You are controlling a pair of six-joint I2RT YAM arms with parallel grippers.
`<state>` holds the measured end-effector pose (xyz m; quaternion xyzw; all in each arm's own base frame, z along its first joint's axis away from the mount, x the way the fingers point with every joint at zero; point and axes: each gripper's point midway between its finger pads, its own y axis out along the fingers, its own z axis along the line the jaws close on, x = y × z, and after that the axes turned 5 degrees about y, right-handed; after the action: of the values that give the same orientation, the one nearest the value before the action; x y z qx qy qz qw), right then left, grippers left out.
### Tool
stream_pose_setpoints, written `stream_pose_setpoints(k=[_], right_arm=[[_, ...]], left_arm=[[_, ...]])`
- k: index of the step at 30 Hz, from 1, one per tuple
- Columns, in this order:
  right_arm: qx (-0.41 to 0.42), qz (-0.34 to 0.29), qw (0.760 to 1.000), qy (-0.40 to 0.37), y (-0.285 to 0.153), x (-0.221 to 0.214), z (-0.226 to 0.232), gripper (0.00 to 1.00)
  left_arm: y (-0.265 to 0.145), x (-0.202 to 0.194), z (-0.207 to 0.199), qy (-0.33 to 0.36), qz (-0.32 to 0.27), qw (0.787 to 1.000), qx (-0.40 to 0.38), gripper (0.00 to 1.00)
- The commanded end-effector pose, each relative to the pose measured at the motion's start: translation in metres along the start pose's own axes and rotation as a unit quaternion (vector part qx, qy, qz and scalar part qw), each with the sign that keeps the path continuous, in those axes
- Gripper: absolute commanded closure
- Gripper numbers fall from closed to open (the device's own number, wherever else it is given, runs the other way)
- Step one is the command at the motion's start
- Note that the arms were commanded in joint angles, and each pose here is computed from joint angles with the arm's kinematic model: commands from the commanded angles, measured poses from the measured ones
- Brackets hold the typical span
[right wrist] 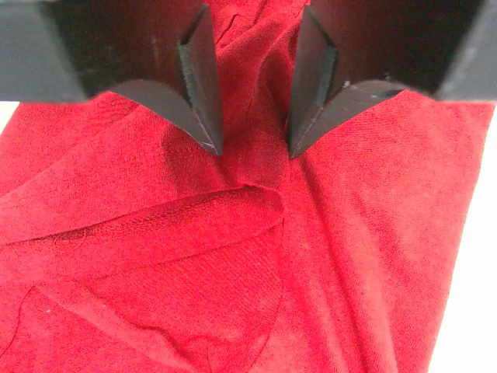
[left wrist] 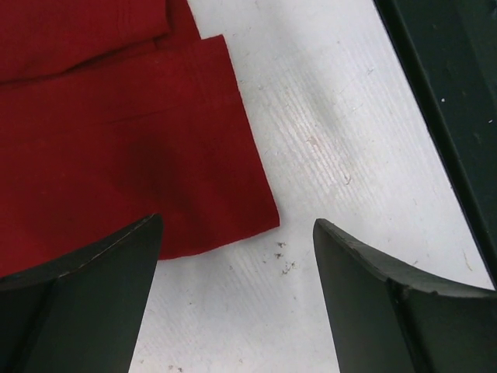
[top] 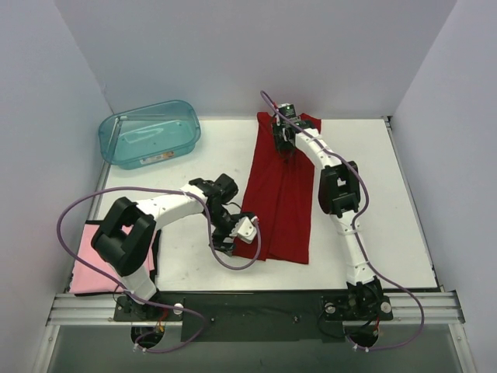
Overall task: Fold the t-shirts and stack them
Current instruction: Rotate the tshirt 90 degrees
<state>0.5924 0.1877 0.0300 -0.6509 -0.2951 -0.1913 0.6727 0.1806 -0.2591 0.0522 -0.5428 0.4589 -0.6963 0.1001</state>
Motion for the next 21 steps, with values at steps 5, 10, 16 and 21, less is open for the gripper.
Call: stream_pose_setpoints(k=[5, 10, 16, 21], right_arm=[[-0.019, -0.049, 0.999, -0.015, -0.021, 0.037, -0.005, 0.68], [-0.019, -0.074, 0.997, -0.009, -0.031, 0.054, -0.007, 0.71], [-0.009, -0.067, 0.998, -0.009, -0.028, 0.049, -0.003, 0.95], [-0.032, -0.05, 0.998, 0.001, -0.043, 0.039, -0.016, 1.0]], left_arm=[[0.012, -0.016, 0.004, 0.03, 0.042, 0.999, 0.002, 0.16], [0.02, -0.018, 0.003, 0.043, 0.058, 0.997, -0.005, 0.26], [0.025, -0.014, 0.007, 0.049, 0.061, 0.997, -0.003, 0.5], [0.027, -0.016, 0.003, 0.05, 0.067, 0.996, -0.009, 0.76]])
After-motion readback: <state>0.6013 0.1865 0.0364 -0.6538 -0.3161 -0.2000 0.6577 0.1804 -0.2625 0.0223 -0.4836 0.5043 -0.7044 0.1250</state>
